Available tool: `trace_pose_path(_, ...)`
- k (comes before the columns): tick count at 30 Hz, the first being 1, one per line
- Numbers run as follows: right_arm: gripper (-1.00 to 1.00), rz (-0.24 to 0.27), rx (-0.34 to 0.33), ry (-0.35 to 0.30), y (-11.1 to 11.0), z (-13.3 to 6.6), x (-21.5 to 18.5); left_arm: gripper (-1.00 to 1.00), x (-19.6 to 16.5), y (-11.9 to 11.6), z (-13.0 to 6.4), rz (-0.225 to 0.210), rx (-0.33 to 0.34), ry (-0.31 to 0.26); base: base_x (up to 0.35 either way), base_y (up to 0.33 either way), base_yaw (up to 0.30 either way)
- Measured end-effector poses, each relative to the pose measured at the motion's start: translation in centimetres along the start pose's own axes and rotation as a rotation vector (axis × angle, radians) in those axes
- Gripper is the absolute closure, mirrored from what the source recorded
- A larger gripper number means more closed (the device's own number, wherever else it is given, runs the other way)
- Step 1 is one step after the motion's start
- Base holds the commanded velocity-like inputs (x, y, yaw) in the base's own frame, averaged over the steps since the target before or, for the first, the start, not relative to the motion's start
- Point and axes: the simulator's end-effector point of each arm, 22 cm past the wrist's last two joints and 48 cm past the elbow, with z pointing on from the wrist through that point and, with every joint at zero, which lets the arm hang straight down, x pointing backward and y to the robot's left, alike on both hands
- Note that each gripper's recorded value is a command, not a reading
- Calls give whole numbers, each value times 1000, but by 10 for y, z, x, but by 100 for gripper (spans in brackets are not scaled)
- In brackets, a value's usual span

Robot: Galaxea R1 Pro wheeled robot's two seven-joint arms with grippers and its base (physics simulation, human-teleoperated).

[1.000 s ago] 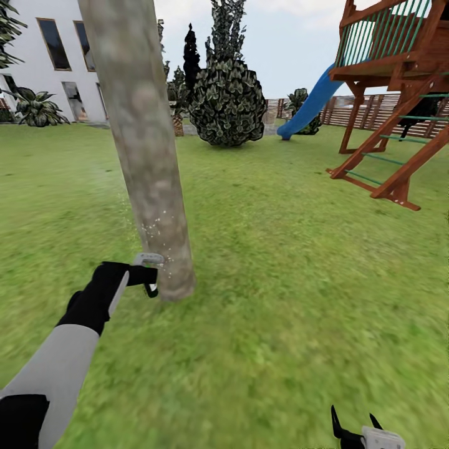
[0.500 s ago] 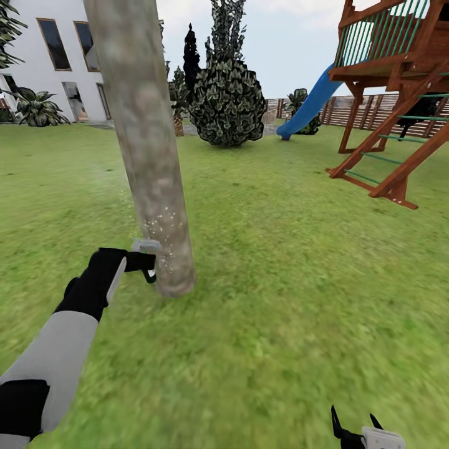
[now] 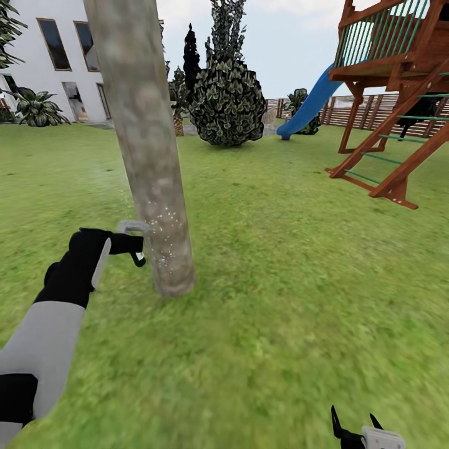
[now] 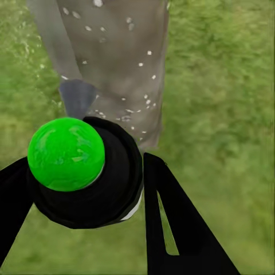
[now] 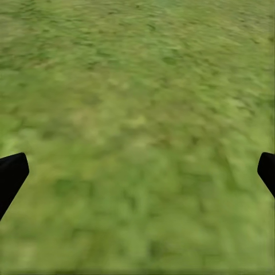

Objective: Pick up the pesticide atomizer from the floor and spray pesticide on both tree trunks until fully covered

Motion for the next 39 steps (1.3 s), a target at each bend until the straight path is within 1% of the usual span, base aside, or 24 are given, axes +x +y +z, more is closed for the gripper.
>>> trace_pose_path(1, -100, 0, 0, 0, 0, 0, 0, 100, -2, 5, -1, -4, -7, -2, 0, 0, 0)
trace_pose_path(3, -100, 0, 0, 0, 0, 0, 0, 100, -5, -1, -7, -20, 10, 2, 0, 0, 0)
trace_pose_path(5, -100, 0, -1, 0, 0, 0, 0, 100, -13, -6, -14, -21, 15, -7, 0, 0, 0)
trace_pose_path(9, -100, 0, -1, 0, 0, 0, 0, 100, -13, 11, -17, -14, -20, -6, 0, 0, 0)
trace_pose_path(10, -100, 0, -1, 0, 0, 0, 0, 100, -12, 19, -18, -11, -34, -3, 0, 0, 0)
trace_pose_path(11, -100, 0, -1, 0, 0, 0, 0, 100, -8, 32, -19, -10, -55, 6, 0, 0, 0)
trace_pose_path(12, -100, 0, -1, 0, 0, 0, 0, 100, -4, 36, -18, -13, -57, 12, 0, 0, 0)
trace_pose_path(15, -100, 0, -1, 1, 0, 0, 0, 100, 5, 33, -15, -13, -45, 21, 0, 0, 0)
trace_pose_path(16, -100, 0, 0, 1, 0, 0, 0, 100, 18, 28, -10, -15, -34, 39, 0, 0, 0)
trace_pose_path(18, -100, 0, -1, -1, 0, 0, 0, 100, 25, 25, -9, -14, -31, 50, 0, 0, 0)
trace_pose_path(20, -100, 0, -1, -1, 0, 0, 0, 100, 24, 26, -9, -13, -34, 51, 0, 0, 0)
trace_pose_path(25, -100, 0, 0, 0, 0, 0, 0, 100, 3, 33, -16, -18, -47, 24, 0, 0, 0)
trace_pose_path(28, -100, 0, -1, 0, 0, 0, 0, 100, 7, 34, -14, -15, -47, 24, 0, 0, 0)
trace_pose_path(29, -100, 0, -1, 0, 0, 0, 0, 100, 11, 34, -13, -14, -47, 30, 0, 0, 0)
trace_pose_path(31, -100, 0, -1, 1, 0, 0, 0, 100, 37, 33, -4, -18, -43, 72, 0, 0, 0)
trace_pose_path(35, -100, 0, -1, 1, 0, 0, 0, 100, 68, 33, 5, -18, -50, 128, 0, 0, 0)
trace_pose_path(37, -100, 0, -2, 1, 1, 0, 0, 100, 78, 31, 12, 1, -49, 99, 0, 0, 0)
trace_pose_path(39, -100, 0, -1, 1, 0, 0, 0, 100, 94, 29, 18, 5, -46, 111, 0, 0, 0)
